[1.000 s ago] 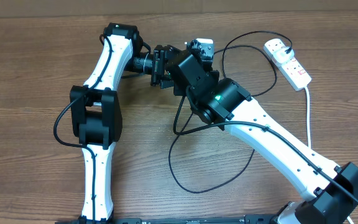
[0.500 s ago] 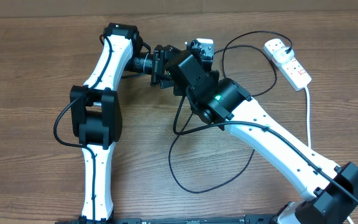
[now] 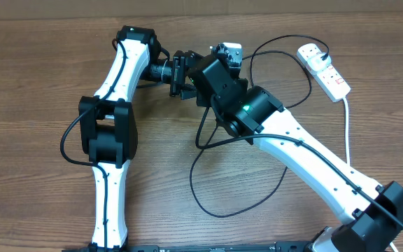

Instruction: Plug charger to phone and switch on socket

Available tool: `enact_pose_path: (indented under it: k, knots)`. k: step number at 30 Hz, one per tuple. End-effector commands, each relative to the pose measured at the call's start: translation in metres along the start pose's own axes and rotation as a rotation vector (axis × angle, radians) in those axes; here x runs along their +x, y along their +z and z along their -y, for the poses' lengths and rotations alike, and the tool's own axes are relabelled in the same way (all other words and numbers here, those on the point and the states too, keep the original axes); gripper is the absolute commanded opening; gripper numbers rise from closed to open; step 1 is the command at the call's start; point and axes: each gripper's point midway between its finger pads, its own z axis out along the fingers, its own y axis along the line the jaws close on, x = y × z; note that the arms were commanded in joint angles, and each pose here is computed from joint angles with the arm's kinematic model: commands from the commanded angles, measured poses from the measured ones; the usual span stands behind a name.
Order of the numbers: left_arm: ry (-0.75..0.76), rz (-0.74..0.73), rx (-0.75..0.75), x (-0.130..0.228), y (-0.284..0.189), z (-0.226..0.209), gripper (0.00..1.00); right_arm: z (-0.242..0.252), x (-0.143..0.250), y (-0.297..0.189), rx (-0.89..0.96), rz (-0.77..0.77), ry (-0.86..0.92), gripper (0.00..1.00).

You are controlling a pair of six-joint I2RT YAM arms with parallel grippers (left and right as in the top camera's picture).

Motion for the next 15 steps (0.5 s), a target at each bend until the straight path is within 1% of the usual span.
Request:
enact_pose_path:
  k: [1, 11, 15]
  knots:
    - [0.01, -0.017, 0.041, 0.0035, 0.0005, 0.0108, 0.63, -0.0041, -0.0066, 0.0018, -0.008, 0.011, 0.014, 0.25]
    - [0.014, -0.017, 0.041, 0.0035, 0.0005, 0.0108, 0.63, -0.003, -0.0074, 0.0021, -0.001, 0.016, 0.014, 0.2]
    - [0.013, -0.017, 0.041, 0.0036, 0.0005, 0.0109, 0.63, -0.0032, -0.0075, 0.002, -0.002, 0.016, 0.015, 0.13]
